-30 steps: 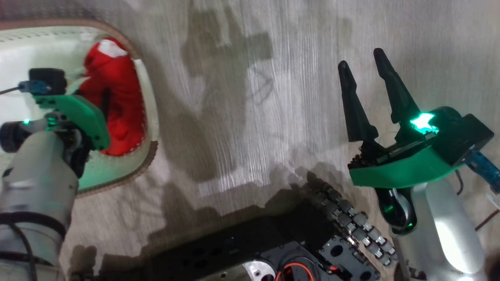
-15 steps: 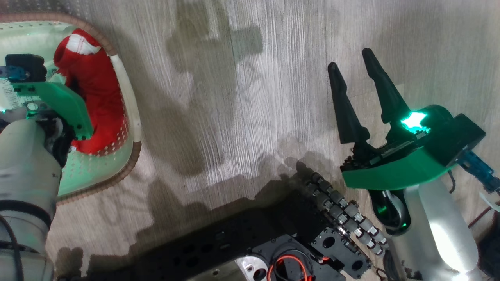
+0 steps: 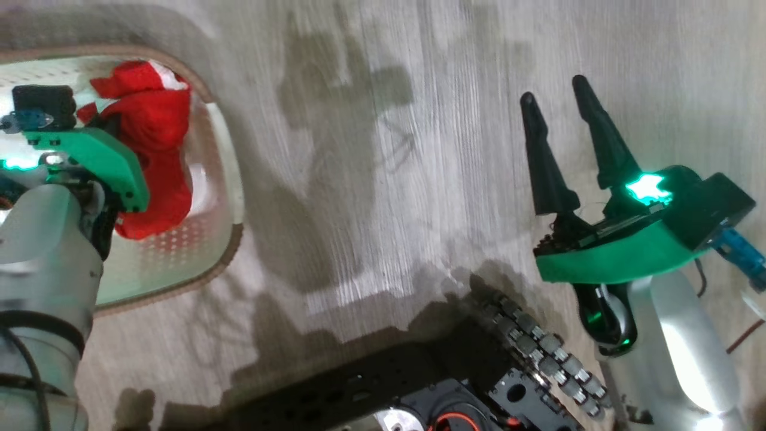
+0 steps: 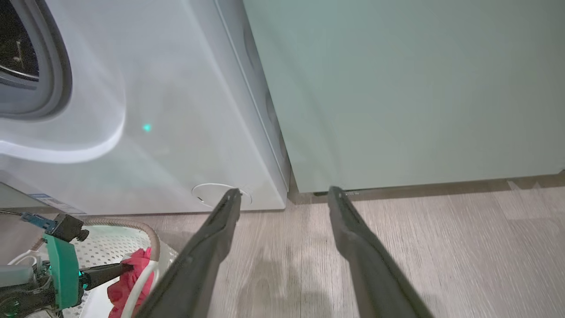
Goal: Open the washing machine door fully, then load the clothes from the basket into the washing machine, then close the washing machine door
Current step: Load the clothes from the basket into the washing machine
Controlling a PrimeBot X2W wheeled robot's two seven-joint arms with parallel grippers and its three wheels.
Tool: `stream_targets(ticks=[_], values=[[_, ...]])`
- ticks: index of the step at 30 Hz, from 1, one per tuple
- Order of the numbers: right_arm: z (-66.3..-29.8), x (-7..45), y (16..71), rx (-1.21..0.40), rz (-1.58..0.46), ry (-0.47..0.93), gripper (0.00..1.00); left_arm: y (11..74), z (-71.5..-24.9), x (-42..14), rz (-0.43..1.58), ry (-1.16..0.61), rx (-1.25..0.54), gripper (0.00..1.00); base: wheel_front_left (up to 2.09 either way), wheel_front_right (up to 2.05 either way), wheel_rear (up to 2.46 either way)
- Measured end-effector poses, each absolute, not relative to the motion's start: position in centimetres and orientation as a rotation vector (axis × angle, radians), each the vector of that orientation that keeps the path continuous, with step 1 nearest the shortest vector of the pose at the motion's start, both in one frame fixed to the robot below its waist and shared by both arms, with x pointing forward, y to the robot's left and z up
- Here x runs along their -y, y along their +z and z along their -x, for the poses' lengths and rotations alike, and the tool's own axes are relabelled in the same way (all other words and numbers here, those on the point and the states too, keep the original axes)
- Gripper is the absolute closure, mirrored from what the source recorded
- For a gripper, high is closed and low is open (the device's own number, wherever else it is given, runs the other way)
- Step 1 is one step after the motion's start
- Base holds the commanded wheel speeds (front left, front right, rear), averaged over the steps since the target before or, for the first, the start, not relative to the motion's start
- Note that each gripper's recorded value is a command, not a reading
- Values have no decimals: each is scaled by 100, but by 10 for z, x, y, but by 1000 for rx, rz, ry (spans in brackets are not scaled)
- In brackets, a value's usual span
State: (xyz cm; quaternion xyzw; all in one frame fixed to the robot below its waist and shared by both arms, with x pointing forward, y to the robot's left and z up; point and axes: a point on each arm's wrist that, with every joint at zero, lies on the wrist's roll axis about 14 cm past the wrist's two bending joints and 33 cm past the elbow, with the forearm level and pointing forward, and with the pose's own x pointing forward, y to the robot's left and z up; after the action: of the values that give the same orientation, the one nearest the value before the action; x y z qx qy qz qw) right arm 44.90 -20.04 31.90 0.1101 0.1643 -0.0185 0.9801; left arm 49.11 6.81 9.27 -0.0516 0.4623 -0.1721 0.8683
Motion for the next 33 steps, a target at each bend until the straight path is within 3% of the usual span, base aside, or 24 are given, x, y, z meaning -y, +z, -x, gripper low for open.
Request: stream_targets(ticks=[10, 33], values=[[-462, 195, 365, -208, -223, -12, 0, 184, -516, -80, 122, -300, -702, 100, 0, 0, 0], [-440, 184, 453, -83, -213, 33, 0, 434, -499, -135, 181, -116, -79, 100, 0, 0, 0]])
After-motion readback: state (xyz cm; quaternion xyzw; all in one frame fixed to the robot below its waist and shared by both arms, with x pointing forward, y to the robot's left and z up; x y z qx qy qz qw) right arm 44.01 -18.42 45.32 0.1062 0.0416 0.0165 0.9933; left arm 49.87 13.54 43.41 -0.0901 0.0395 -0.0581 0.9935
